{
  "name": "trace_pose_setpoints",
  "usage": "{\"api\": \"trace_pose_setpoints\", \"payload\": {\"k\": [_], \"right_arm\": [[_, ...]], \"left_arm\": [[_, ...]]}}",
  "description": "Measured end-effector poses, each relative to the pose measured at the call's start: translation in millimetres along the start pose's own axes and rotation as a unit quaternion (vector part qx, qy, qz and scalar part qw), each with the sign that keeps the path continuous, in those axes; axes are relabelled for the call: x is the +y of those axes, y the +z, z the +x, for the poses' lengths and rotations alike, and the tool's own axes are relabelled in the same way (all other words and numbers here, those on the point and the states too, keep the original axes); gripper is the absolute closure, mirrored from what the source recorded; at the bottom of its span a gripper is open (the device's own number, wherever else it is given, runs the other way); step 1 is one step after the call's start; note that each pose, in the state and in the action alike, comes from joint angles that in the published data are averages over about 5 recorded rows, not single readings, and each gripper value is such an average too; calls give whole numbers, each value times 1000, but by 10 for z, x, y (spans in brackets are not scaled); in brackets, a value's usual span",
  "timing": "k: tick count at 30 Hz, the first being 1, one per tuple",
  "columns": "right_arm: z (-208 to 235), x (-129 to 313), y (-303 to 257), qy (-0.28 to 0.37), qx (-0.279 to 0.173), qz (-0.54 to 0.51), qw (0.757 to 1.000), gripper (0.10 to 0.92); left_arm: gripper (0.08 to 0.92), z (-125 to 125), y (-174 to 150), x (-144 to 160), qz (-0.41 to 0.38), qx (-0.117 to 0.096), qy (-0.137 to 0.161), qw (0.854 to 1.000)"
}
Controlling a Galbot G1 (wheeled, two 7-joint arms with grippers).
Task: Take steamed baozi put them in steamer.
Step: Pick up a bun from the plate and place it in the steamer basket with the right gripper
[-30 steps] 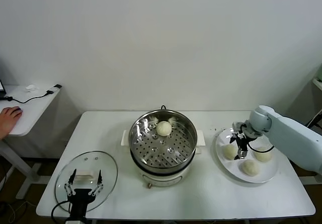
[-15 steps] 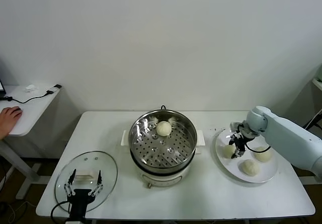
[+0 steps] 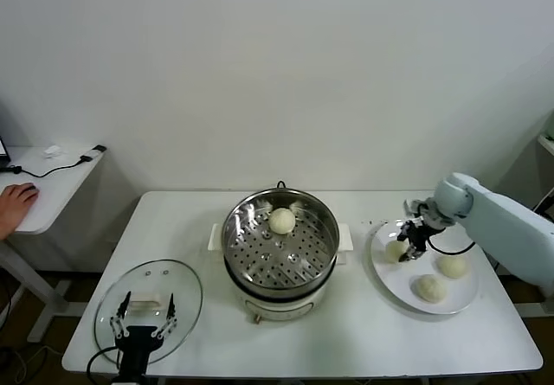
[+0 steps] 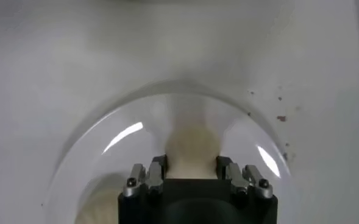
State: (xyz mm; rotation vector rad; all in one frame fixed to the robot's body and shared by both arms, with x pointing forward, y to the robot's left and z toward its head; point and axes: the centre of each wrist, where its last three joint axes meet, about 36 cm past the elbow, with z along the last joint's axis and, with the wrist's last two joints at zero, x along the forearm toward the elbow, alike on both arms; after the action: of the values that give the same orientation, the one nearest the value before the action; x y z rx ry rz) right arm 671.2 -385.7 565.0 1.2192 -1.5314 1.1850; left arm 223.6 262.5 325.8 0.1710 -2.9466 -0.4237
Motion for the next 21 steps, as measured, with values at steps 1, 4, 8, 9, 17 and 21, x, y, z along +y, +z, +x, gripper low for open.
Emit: {"api": "trace_pose_setpoints", "payload": {"k": [1, 4, 8, 9, 17, 21], "right_arm": [[136, -52, -90, 6, -6, 4, 1000, 479], [527, -186, -399, 24, -28, 13, 999, 478], [946, -288, -876, 37, -60, 24, 997, 477], [1014, -298, -998, 38, -67, 27, 997, 478], [1136, -212, -1945, 17, -105, 43, 993, 479], [995, -133, -2334, 4, -103, 50, 993, 479]], "left_arm": [[177, 4, 2, -10, 1, 0, 1, 1000], [177, 23, 7, -37, 3, -2, 8, 1000], [177, 45, 21, -82, 4, -3, 17, 1000], [177, 49, 22, -94, 4, -3, 19, 1000], [177, 60, 1, -127, -2, -8, 31, 999], [177, 47, 7, -129, -6, -8, 38, 999]]}}
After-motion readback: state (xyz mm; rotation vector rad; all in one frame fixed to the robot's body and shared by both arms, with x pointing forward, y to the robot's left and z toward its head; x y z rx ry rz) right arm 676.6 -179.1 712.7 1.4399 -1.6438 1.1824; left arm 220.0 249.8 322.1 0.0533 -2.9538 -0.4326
